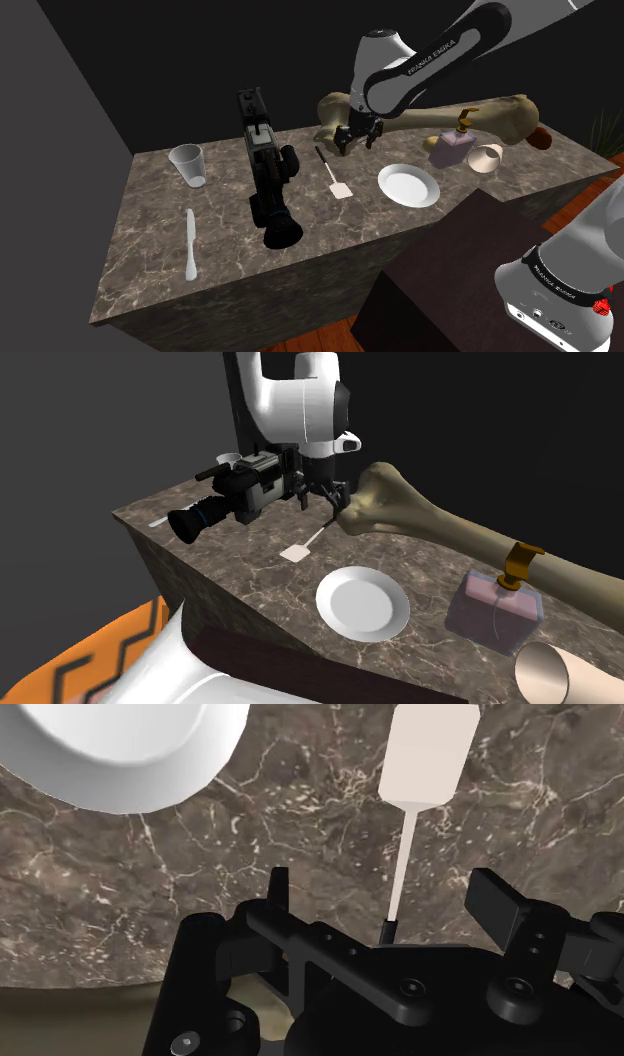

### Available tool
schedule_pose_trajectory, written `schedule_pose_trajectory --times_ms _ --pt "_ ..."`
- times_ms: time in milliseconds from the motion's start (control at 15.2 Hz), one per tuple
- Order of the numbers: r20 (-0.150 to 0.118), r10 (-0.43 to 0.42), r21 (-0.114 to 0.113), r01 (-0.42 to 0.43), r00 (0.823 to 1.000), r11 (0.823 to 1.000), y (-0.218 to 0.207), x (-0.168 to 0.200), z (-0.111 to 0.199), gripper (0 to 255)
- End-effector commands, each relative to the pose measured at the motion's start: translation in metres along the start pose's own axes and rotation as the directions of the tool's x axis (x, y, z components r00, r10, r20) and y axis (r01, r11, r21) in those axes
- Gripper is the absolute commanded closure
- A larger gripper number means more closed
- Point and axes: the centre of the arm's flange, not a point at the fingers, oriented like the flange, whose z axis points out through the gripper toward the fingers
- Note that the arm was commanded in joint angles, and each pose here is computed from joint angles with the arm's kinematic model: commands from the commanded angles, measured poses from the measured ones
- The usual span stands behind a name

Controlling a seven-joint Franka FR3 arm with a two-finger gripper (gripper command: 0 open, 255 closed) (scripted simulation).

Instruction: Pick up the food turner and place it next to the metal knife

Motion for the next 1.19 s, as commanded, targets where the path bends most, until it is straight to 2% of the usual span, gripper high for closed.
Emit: schedule_pose_trajectory --times_ms 0,462,924,1122 --pt "-0.006 0.015 0.004 -0.015 1.0 1.0 -0.012 0.012 0.02 0" --pt "-0.023 0.062 0.017 -0.062 0.998 0.998 -0.048 0.061 0.08 0" --pt "-0.023 0.062 0.017 -0.062 0.998 0.998 -0.049 0.062 0.117 0" --pt "-0.023 0.062 0.017 -0.062 0.998 0.998 -0.049 0.062 0.12 0"
